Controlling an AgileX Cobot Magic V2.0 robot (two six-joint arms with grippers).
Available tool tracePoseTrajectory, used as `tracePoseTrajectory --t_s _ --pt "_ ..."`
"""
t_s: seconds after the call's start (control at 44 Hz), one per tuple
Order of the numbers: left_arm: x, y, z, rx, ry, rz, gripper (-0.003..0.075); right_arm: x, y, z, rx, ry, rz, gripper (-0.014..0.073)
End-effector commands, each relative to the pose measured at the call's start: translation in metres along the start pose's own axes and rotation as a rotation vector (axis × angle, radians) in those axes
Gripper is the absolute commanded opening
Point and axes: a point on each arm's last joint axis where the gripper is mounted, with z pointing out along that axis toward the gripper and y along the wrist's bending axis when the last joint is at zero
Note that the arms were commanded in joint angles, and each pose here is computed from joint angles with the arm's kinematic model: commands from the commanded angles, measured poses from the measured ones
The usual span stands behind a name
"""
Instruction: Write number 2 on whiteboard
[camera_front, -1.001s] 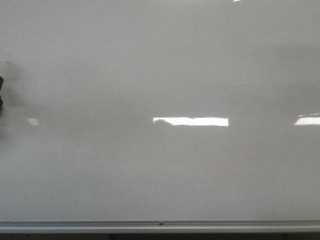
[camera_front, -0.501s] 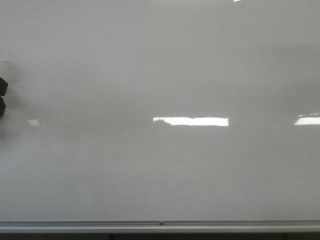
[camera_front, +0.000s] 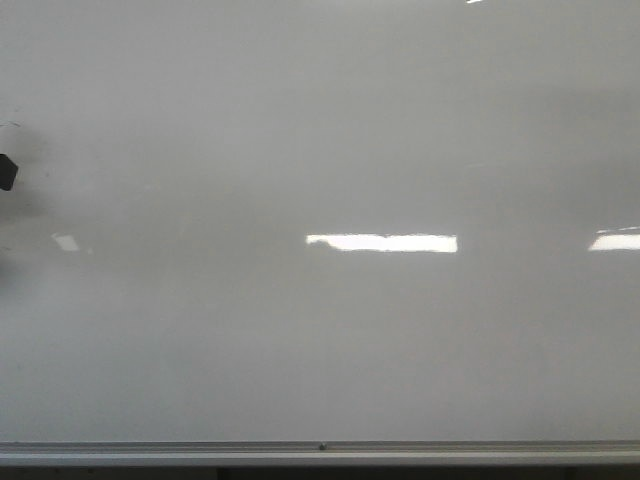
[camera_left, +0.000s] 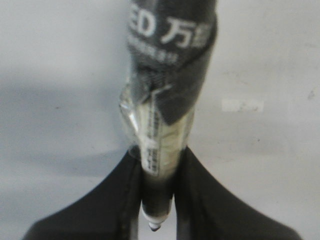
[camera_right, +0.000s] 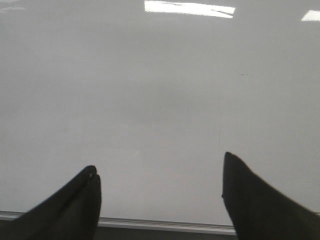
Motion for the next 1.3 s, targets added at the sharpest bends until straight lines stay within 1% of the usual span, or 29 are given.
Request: tracePoseTrajectory --t_s 0.0,0.091,0.205,0.273,0.41,0.501,0.569,0.637,0.66,0.751,0.865,0.978,1.092,1.274 --pt "-0.017 -0.003 -0.011 0.008 -0.084 -0.016 0.0023 -0.017 0.0 -0.003 0.002 -0.123 -0.005 0.0538" --pt "-0.016 -0.003 -0.016 0.012 -0.057 -0.015 0.001 -0.019 0.0 -0.003 -0.002 -0.141 0.003 0.0538" --pt "-0.021 -0.006 -0.035 0.027 0.001 -0.003 0.0009 -0.023 0.001 -0.004 -0.012 -0.133 0.021 0.0538" --pt "-0.026 -0.011 -0.052 0.049 0.064 0.069 0.0009 -0.031 0.002 -0.006 -0.017 -0.1 0.026 0.0538" --pt "-0.034 -0.027 -0.091 0.125 0.136 0.241 0.0009 -0.047 0.002 -0.003 -0.021 0.015 0.014 0.0538" --pt "-0.038 -0.04 -0.117 0.224 0.151 0.36 0.0009 -0.055 0.004 0.006 -0.033 0.107 -0.008 0.0538" --pt "-0.04 -0.053 -0.137 0.339 0.156 0.483 0.0009 -0.061 0.006 0.01 -0.059 0.161 -0.019 0.0538" --pt "-0.042 -0.067 -0.153 0.452 0.16 0.579 0.001 -0.066 0.011 0.018 -0.115 0.215 -0.026 0.0538" --pt "-0.043 -0.071 -0.157 0.487 0.162 0.599 0.001 -0.068 0.014 0.021 -0.142 0.232 -0.047 0.0538" --pt "-0.046 -0.089 -0.173 0.575 0.177 0.69 0.001 -0.075 0.027 0.029 -0.263 0.281 -0.113 0.0538" --pt "-0.048 -0.11 -0.186 0.615 0.17 0.814 0.001 -0.082 0.048 0.036 -0.445 0.312 -0.239 0.0538" --pt "-0.044 -0.129 -0.196 0.619 0.15 0.952 0.001 -0.088 0.07 0.036 -0.606 0.291 -0.393 0.0538" --pt "-0.032 -0.151 -0.2 0.656 0.162 1.065 0.0009 -0.095 0.087 0.031 -0.702 0.246 -0.506 0.0538" --pt "-0.013 -0.182 -0.197 0.718 0.205 1.191 0.001 -0.101 0.113 0.016 -0.855 0.182 -0.715 0.0538"
